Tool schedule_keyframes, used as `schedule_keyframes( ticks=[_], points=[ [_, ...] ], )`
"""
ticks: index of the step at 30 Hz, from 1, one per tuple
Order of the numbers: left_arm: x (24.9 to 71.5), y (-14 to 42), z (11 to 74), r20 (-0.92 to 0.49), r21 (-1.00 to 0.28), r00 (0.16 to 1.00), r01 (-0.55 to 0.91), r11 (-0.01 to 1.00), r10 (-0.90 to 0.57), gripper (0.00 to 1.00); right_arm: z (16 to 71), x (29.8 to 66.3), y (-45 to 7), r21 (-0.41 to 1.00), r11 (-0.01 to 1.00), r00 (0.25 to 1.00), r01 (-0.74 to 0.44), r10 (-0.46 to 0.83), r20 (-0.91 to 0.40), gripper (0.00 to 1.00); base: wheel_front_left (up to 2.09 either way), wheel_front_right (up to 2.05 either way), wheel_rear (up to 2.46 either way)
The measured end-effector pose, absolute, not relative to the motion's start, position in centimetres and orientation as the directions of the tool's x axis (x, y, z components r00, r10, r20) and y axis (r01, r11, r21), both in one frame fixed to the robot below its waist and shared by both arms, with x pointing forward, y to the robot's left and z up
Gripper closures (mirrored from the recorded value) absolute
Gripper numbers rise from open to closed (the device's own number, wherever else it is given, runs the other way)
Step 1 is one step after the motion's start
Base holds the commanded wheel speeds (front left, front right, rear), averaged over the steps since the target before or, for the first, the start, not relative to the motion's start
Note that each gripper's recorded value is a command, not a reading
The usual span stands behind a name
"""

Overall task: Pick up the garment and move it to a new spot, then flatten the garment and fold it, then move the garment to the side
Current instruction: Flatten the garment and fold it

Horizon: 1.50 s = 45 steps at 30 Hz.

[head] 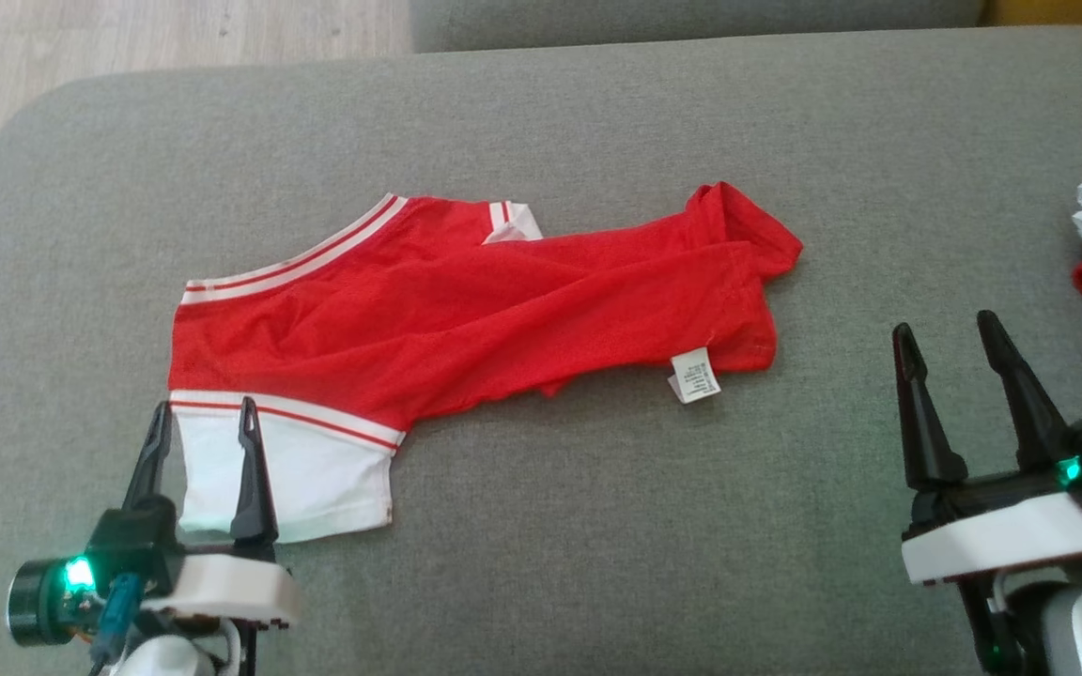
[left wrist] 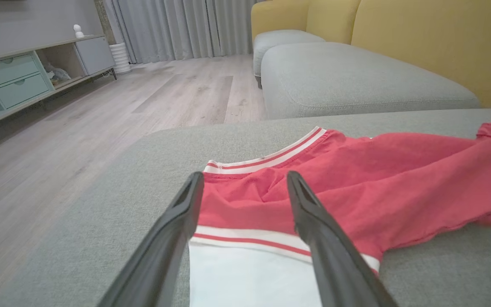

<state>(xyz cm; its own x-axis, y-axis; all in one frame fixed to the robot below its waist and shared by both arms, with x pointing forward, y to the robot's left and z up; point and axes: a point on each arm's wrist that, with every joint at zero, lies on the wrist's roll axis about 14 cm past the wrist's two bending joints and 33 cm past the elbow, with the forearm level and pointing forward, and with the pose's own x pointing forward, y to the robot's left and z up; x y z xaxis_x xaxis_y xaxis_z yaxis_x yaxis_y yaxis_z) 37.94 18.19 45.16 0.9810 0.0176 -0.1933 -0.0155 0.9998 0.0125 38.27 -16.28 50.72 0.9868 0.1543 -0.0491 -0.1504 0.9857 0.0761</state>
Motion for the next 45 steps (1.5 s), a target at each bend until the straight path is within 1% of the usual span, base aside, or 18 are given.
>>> schedule_keyframes(
  ticks=[7, 10, 12, 15, 18, 24, 28, 29, 30, 31, 37, 42, 45],
  points=[
    [37.8, 18.4, 45.2, -0.200, 0.018, 0.980, -0.016, 1.000, 0.019, 0.00, 51.2, 38.1, -16.0, 0.081, 0.984, 0.986, -0.156, 0.160, -0.043, 0.00, 0.00, 0.00, 0.00],
    [37.3, 18.6, 43.6, -0.272, -0.004, 0.962, -0.020, 1.000, 0.019, 0.00, 51.1, 38.1, -15.7, 0.094, 0.982, 0.985, -0.161, 0.166, -0.048, 0.00, 0.00, 0.00, 0.00],
    [36.4, 18.8, 41.4, -0.365, -0.026, 0.931, -0.027, 0.999, 0.016, 0.00, 51.0, 38.1, -15.7, 0.099, 0.982, 0.984, -0.162, 0.168, -0.054, 0.00, 0.00, 0.00, 0.00],
    [34.4, 19.0, 37.9, -0.510, -0.058, 0.860, -0.050, 0.997, 0.014, 0.00, 50.7, 38.1, -15.7, 0.113, 0.981, 0.983, -0.160, 0.169, -0.067, 0.00, 0.00, 0.00, 0.00],
    [33.1, 18.8, 35.7, -0.611, -0.092, 0.792, -0.073, 0.993, 0.002, 0.00, 50.5, 38.0, -15.8, 0.123, 0.980, 0.984, -0.155, 0.165, -0.073, 0.00, 0.00, 0.00, 0.00],
    [32.3, 18.3, 34.2, -0.714, -0.141, 0.699, -0.096, 0.985, -0.034, 0.00, 49.8, 37.8, -16.0, 0.138, 0.980, 0.982, -0.143, 0.158, -0.100, 0.00, 0.00, 0.00, 0.00],
    [32.2, 17.7, 34.1, -0.761, -0.176, 0.643, -0.083, 0.981, -0.082, 0.00, 49.5, 37.8, -16.1, 0.143, 0.980, 0.982, -0.139, 0.155, -0.109, 0.00, 0.00, 0.00, 0.00],
    [32.2, 17.7, 34.1, -0.767, -0.178, 0.635, -0.076, 0.981, -0.090, 0.20, 49.3, 37.8, -16.1, 0.150, 0.979, 0.981, -0.137, 0.155, -0.114, 0.00, 0.00, 0.00, 0.00],
    [32.2, 17.8, 34.1, -0.770, -0.173, 0.631, -0.074, 0.982, -0.088, 0.58, 49.1, 37.8, -16.1, 0.153, 0.979, 0.980, -0.136, 0.155, -0.121, 0.00, 0.00, 0.00, 0.00],
    [32.1, 18.0, 34.0, -0.772, -0.169, 0.630, -0.073, 0.983, -0.086, 1.00, 48.9, 37.8, -16.1, 0.154, 0.979, 0.979, -0.135, 0.156, -0.128, 0.00, 0.00, 0.00, 0.00],
    [32.5, 18.4, 34.2, -0.753, -0.125, 0.657, -0.070, 0.990, -0.049, 1.00, 47.9, 37.8, -16.2, 0.155, 0.979, 0.974, -0.135, 0.160, -0.161, 0.00, 0.00, 0.00, 0.00],
    [32.8, 18.4, 34.6, -0.730, -0.122, 0.682, -0.072, 0.990, -0.040, 1.00, 45.0, 37.6, -15.9, 0.140, 0.975, 0.942, -0.171, 0.203, -0.268, 0.00, 0.00, 0.00, 0.00],
    [32.8, 18.4, 34.6, -0.726, -0.123, 0.687, -0.075, 0.990, -0.039, 1.00, 43.3, 38.0, -14.7, 0.147, 0.964, 0.909, -0.222, 0.260, -0.326, 0.00, 0.00, 0.00, 0.00]
  ],
)
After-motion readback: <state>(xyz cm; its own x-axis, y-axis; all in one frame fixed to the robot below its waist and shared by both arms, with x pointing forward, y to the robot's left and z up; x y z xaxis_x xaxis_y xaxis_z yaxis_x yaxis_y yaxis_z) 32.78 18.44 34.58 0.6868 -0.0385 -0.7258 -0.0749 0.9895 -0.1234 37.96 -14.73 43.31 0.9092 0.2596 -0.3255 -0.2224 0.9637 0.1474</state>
